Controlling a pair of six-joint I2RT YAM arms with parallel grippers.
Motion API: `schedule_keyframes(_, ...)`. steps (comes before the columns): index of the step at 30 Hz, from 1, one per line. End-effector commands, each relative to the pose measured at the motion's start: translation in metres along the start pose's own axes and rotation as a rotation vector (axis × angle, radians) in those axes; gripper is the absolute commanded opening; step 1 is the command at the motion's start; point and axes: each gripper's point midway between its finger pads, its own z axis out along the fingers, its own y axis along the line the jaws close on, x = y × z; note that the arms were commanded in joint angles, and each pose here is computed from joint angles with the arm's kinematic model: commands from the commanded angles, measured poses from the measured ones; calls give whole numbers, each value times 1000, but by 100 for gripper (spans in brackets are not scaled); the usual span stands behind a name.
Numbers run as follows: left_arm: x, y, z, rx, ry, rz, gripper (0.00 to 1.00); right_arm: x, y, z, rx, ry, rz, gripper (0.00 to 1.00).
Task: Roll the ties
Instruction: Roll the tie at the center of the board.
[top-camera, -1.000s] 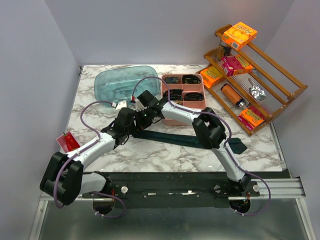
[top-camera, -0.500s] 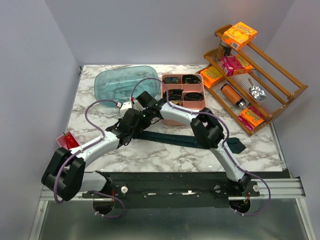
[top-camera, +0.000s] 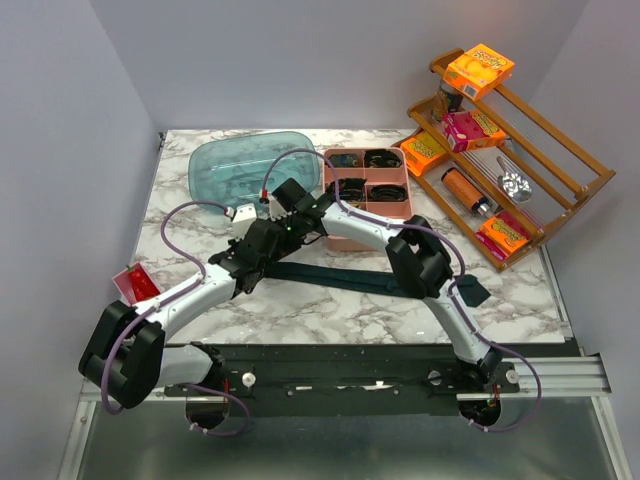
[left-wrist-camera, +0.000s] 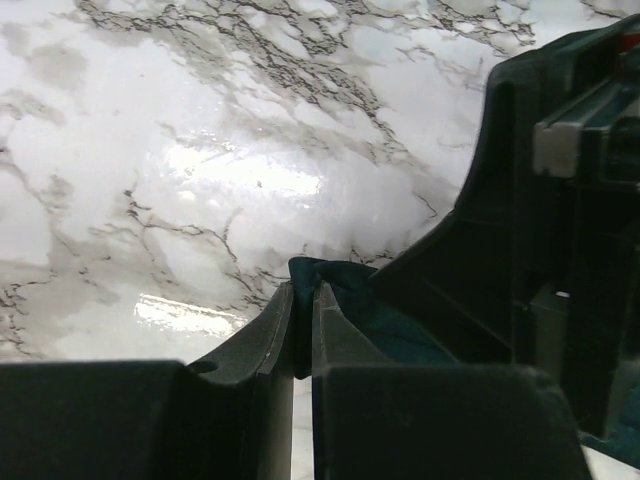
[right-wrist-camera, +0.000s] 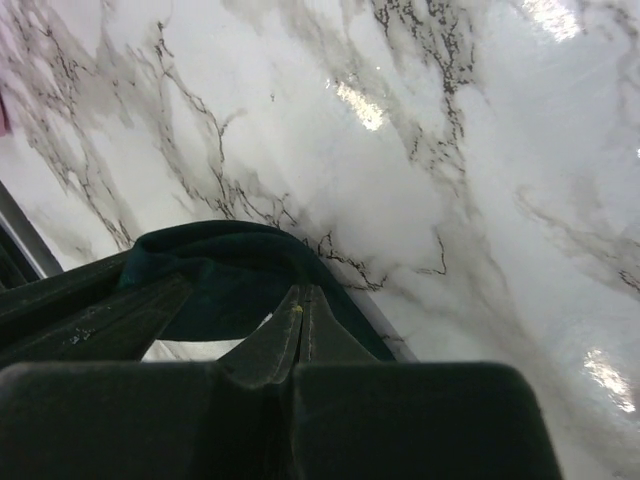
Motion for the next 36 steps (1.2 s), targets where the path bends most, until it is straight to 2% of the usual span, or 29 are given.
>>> schedule_keyframes(1,-7,16,-1,-95,-34,3,0,-4,1,-15,48,-14,-35,4)
schedule_keyframes(20,-14,15,2,-128,-49,-6,0,12,39,17,-125,63,-26,4)
schedule_keyframes(36,-11,11,5,-111,-39,15,0,10,31,33,-90,71,-19,4)
